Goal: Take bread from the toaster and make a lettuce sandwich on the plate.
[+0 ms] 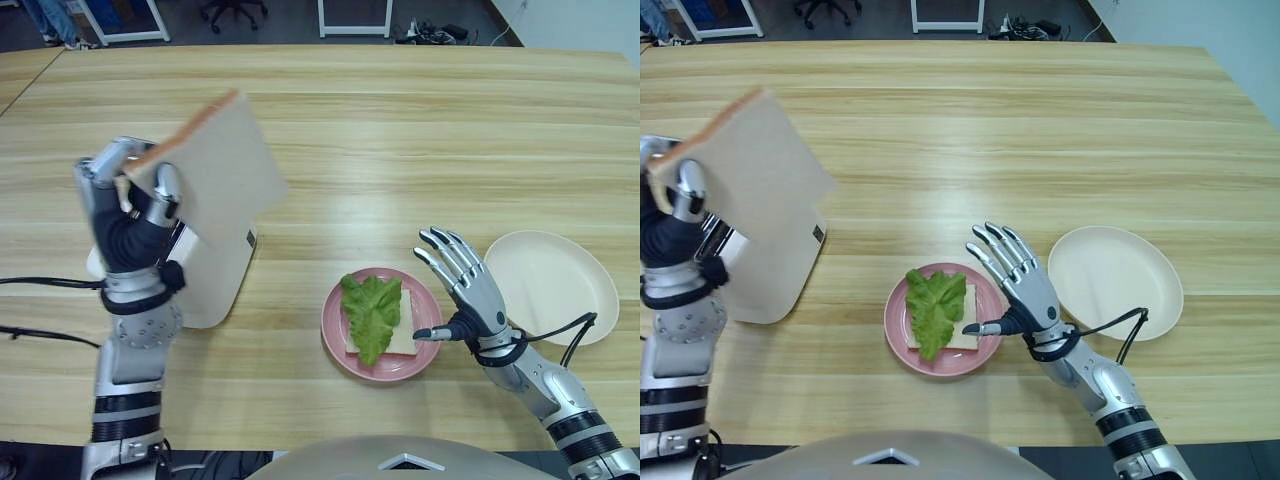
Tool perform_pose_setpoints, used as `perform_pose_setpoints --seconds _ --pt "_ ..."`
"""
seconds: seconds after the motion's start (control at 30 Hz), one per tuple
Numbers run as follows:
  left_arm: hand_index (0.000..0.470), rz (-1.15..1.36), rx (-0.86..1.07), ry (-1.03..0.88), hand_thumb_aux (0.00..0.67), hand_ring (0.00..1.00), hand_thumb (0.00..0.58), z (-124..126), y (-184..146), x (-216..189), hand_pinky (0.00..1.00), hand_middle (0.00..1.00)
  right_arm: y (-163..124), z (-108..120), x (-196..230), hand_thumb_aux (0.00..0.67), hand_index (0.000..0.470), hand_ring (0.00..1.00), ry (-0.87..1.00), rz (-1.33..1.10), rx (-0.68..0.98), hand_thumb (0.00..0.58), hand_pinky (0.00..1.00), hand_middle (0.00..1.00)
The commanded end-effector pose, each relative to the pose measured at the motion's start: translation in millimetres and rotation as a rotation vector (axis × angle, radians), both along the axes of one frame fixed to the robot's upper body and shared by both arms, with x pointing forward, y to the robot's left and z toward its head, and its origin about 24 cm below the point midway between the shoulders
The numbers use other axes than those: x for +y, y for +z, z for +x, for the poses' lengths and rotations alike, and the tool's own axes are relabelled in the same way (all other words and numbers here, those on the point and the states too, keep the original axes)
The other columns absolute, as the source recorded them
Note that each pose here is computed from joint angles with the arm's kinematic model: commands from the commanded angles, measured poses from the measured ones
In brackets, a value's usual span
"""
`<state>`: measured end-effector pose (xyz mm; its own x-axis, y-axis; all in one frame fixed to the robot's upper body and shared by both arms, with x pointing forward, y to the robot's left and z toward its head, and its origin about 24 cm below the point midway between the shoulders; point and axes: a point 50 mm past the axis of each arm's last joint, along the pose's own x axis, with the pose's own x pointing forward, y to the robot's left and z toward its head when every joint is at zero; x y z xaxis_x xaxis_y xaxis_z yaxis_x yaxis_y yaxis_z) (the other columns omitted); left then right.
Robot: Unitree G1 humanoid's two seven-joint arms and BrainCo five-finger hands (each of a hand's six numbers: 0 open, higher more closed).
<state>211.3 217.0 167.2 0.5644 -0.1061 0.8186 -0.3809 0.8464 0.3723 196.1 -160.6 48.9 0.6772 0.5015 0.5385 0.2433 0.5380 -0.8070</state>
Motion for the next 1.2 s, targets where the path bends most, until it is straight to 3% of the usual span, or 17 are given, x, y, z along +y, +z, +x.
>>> perform_pose_setpoints --seconds 0.03,0.2,0.43,0.93,1.2 --pt "0.470 -0.054 0.254 -0.366 0.670 1.00 0.580 -9 -28 -45 1.00 1.00 9 -2 -7 0.000 0.000 0.00 -0.010 0.046 -0.041 0.000 0.00 0.00" --pt "0.470 -0.134 0.534 -0.602 0.670 1.00 0.580 -11 -70 -84 1.00 1.00 23 -6 -5 0.000 0.000 0.00 0.051 0.081 -0.111 0.000 0.00 0.00" --pt "0.470 -0.066 0.750 -0.711 0.670 1.00 0.580 -6 -118 -115 1.00 1.00 22 -17 4 0.000 0.000 0.00 0.190 0.036 -0.057 0.000 0.00 0.00" --pt "0.470 0.098 0.767 -0.553 0.670 1.00 0.580 25 -149 -110 1.00 1.00 2 -29 6 0.000 0.000 0.00 0.250 -0.026 0.075 0.000 0.00 0.00" --pt "0.470 0.213 0.813 -0.537 0.670 1.00 0.580 19 -166 -111 1.00 1.00 -30 -44 9 0.000 0.000 0.00 0.353 -0.208 0.338 0.000 0.00 0.00"
